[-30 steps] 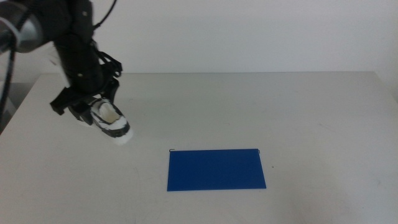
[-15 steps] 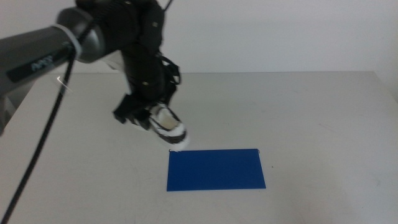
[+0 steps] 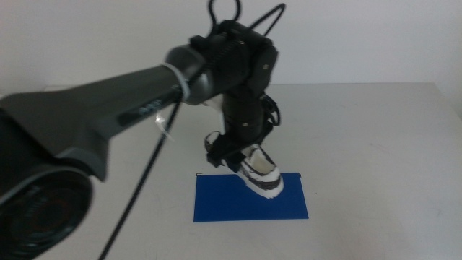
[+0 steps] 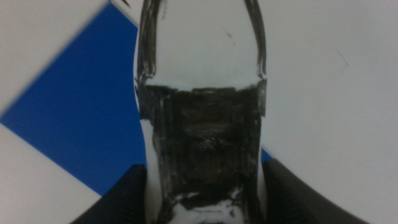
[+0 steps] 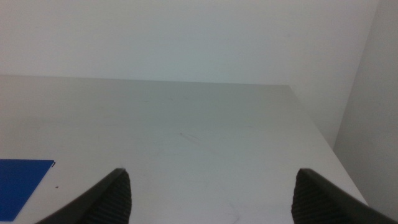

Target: Use one arm to grab the shoe from the table and place it on the mat.

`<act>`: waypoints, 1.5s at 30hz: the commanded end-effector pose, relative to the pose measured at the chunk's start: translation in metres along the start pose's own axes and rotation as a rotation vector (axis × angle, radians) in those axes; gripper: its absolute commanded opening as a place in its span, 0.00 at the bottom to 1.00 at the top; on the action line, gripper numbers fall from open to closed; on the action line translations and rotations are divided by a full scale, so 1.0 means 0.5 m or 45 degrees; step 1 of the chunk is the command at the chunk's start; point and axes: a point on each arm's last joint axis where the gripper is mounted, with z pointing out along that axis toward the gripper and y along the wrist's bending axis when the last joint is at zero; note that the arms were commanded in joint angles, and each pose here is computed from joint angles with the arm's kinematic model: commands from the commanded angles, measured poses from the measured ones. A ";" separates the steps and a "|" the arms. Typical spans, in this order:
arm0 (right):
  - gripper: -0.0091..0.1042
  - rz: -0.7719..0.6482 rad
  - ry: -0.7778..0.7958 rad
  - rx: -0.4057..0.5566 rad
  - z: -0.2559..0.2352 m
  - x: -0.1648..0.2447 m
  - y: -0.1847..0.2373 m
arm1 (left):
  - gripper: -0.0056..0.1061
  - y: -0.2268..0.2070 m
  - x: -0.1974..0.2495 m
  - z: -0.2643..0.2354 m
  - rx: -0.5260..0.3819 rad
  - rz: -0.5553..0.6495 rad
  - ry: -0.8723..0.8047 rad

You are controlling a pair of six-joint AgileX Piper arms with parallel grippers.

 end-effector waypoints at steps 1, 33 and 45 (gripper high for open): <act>0.67 -0.027 -0.137 0.015 -0.005 -0.023 -0.002 | 0.22 -0.017 0.013 -0.069 0.087 -0.010 -0.010; 0.67 -0.027 -0.137 0.015 -0.005 -0.023 -0.002 | 0.22 -0.033 0.032 -0.065 0.091 -0.135 -0.131; 0.67 -0.027 -0.137 0.015 -0.005 -0.023 -0.002 | 0.09 -0.031 0.033 -0.065 0.106 -0.648 -0.109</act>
